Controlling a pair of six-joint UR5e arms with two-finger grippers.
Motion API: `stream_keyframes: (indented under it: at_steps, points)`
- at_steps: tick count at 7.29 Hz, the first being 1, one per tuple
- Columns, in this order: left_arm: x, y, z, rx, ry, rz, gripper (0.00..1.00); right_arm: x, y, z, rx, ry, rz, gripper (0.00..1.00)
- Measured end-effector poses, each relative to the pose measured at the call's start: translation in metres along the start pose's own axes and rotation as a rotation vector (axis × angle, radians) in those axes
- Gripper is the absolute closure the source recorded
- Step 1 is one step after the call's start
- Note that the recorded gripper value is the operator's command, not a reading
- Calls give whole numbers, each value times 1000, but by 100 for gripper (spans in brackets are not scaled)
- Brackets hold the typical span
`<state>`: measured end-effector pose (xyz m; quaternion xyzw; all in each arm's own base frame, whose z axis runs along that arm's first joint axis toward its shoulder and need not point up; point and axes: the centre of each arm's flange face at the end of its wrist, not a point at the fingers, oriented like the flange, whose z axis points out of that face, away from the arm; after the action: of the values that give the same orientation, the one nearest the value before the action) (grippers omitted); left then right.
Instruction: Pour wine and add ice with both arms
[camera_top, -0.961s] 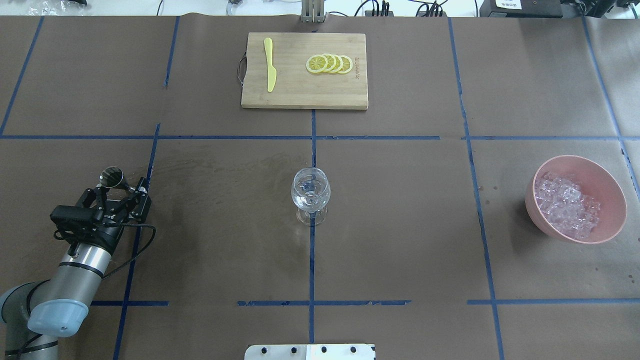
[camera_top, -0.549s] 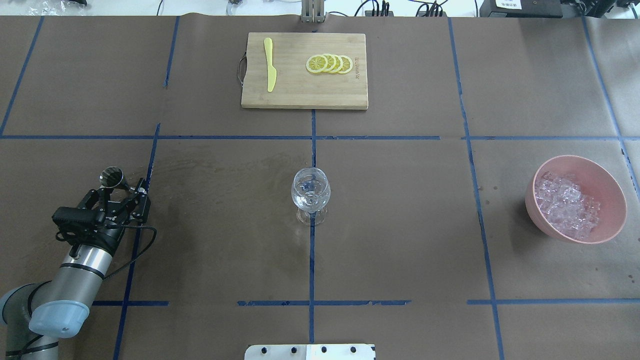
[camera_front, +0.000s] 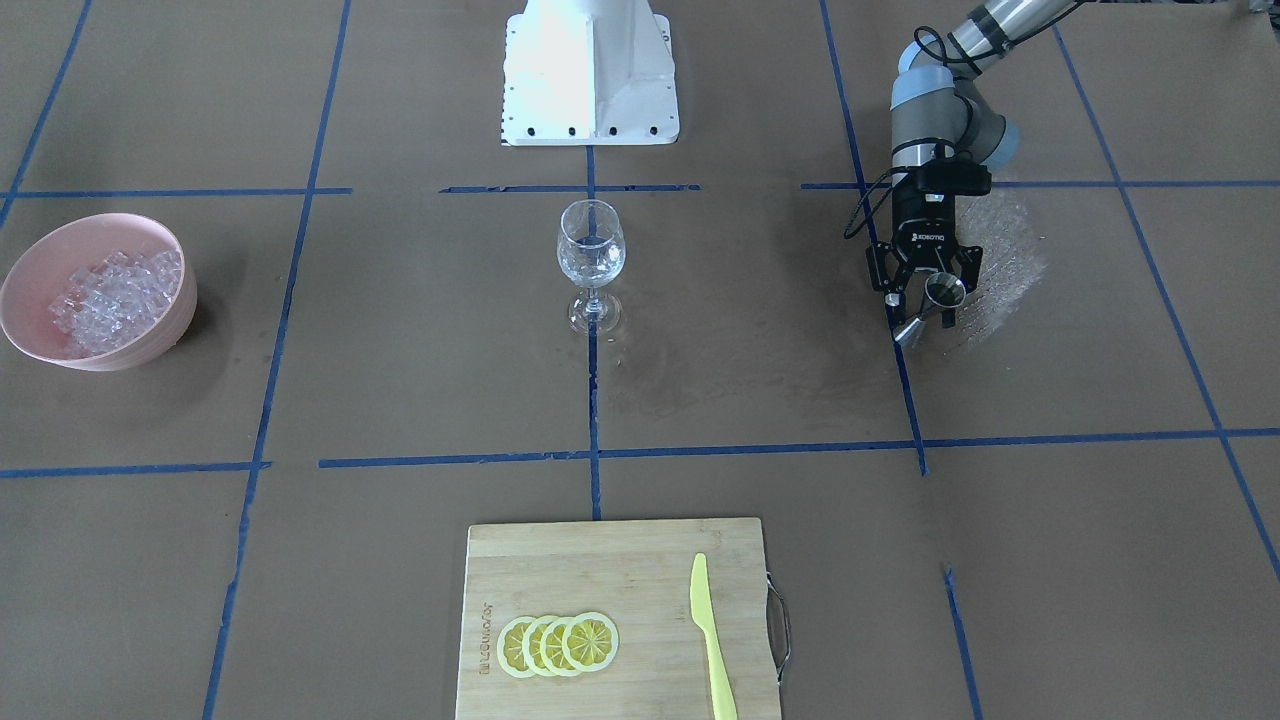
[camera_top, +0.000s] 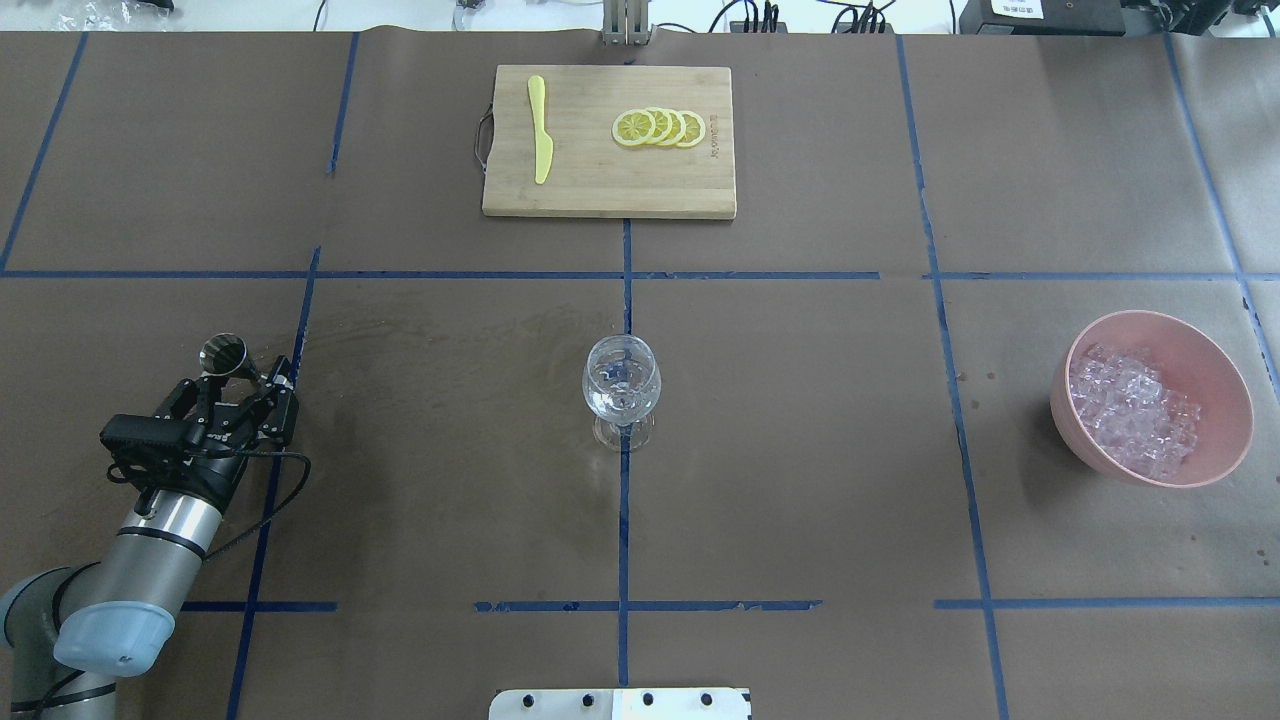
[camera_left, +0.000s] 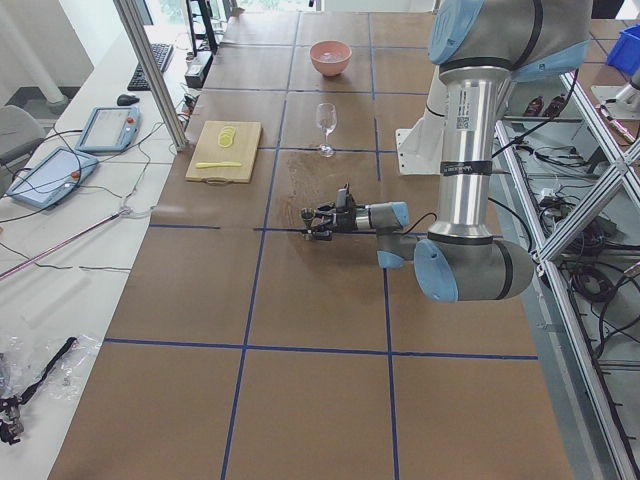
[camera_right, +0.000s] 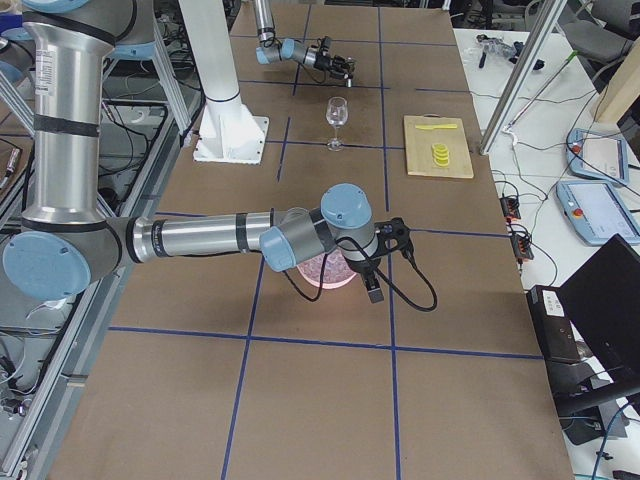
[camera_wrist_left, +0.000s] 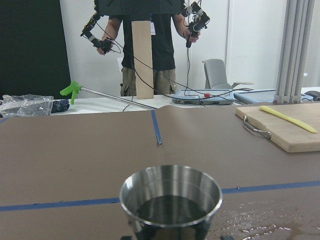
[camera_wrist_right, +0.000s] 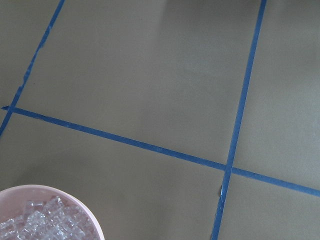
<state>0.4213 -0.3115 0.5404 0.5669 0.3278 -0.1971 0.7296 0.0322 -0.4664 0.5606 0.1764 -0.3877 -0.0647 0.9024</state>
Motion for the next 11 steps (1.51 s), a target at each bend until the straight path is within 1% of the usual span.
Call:
stream_keyframes:
  at_steps: [2,3,4,5,8,11]
  points:
    - [-2,1,0,3,4,-9,37,0,0,0,0,0,0,0]
    - [-3,1,0,4,4,-11,42,0,1,0,0,0,0,0]
    - [-3,1,0,5,4,-11,76,0,1,0,0,0,0,0]
    - [-3,1,0,5,4,-11,100,0,1,0,0,0,0,0]
    - [-4,-1,-1,14,3,-16,100,0,1,0,-1,0,1,0]
    - [0,-19,-3,62,-6,-44,100,1,2,0,-1,0,1,0]
